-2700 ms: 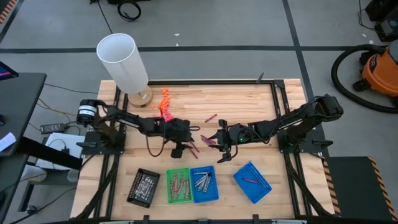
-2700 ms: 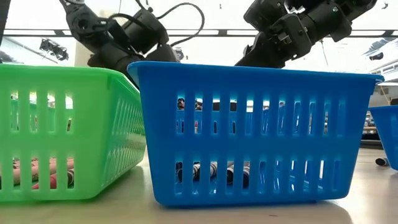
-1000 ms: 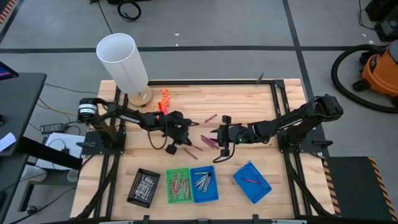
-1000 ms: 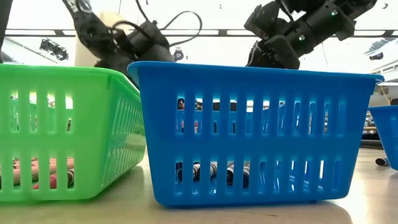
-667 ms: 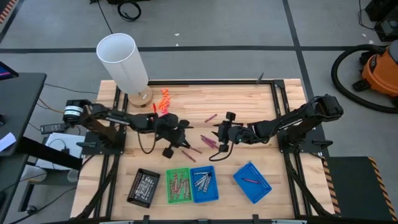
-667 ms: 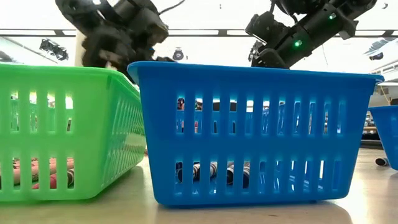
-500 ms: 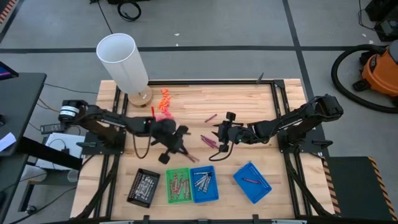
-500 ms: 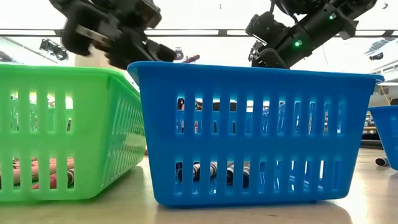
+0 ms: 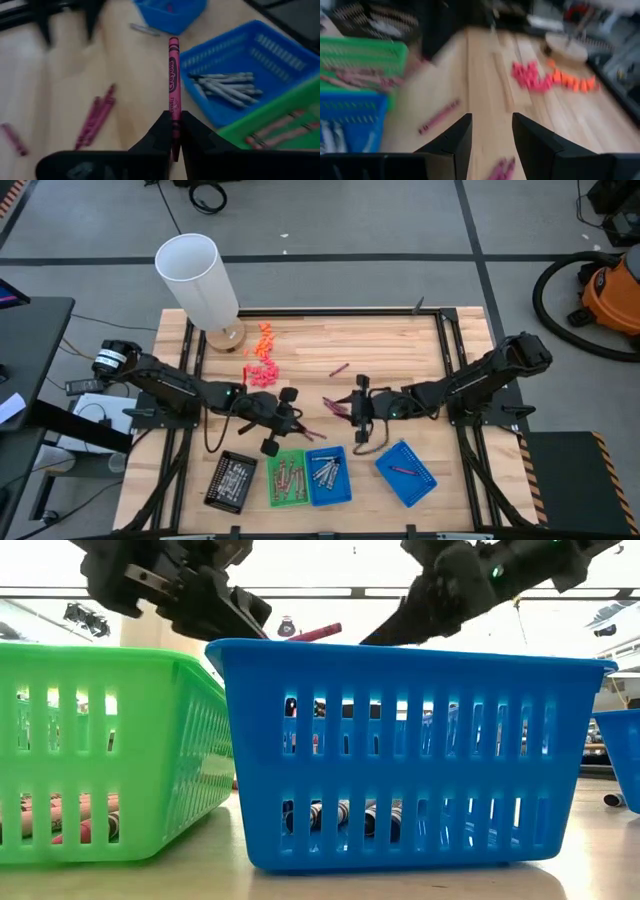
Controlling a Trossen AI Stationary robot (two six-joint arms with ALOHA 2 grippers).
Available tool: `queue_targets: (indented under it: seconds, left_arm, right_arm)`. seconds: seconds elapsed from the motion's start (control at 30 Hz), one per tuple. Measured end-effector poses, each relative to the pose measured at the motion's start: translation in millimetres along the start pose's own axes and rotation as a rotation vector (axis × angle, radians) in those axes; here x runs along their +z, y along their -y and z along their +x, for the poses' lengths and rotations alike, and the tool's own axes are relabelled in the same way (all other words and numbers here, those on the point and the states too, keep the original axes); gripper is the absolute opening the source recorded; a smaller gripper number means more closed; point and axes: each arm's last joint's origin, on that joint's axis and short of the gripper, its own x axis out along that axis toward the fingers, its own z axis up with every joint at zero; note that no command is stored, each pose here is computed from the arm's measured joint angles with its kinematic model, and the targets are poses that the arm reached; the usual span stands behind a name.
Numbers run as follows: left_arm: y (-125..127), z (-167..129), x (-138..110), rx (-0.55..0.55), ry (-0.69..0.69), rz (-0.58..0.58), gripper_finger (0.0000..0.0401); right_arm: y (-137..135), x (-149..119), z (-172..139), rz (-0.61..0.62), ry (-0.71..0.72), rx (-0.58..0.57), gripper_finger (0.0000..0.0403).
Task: Sort crayons
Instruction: Put the red crayon into the right blue bin
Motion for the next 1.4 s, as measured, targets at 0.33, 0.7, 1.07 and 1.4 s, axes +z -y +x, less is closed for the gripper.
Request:
queue_targets:
  seconds: [0.33,0.7,1.07,1.4]
  left_arm:
    - [-9,1,9,0.131,0.095,-0.134,0.0024]
    - [-17,4,17,0.185,0.205,-0.164,0.0025]
    - [-15,3,22,0.185,0.256,-0.14,0.0025]
    - [-16,2,23,0.187,0.268,-0.128,0.0025]
  right_arm:
    - [-16,17,-8,-0.01,0.174,0.002,0.0149]
    - [-22,23,-12,-0.005,0.229,0.023,0.0149]
    - [-22,20,-11,-0.017,0.206,0.02,0.014]
    - [-22,20,-11,-0.018,0.205,0.025,0.0055]
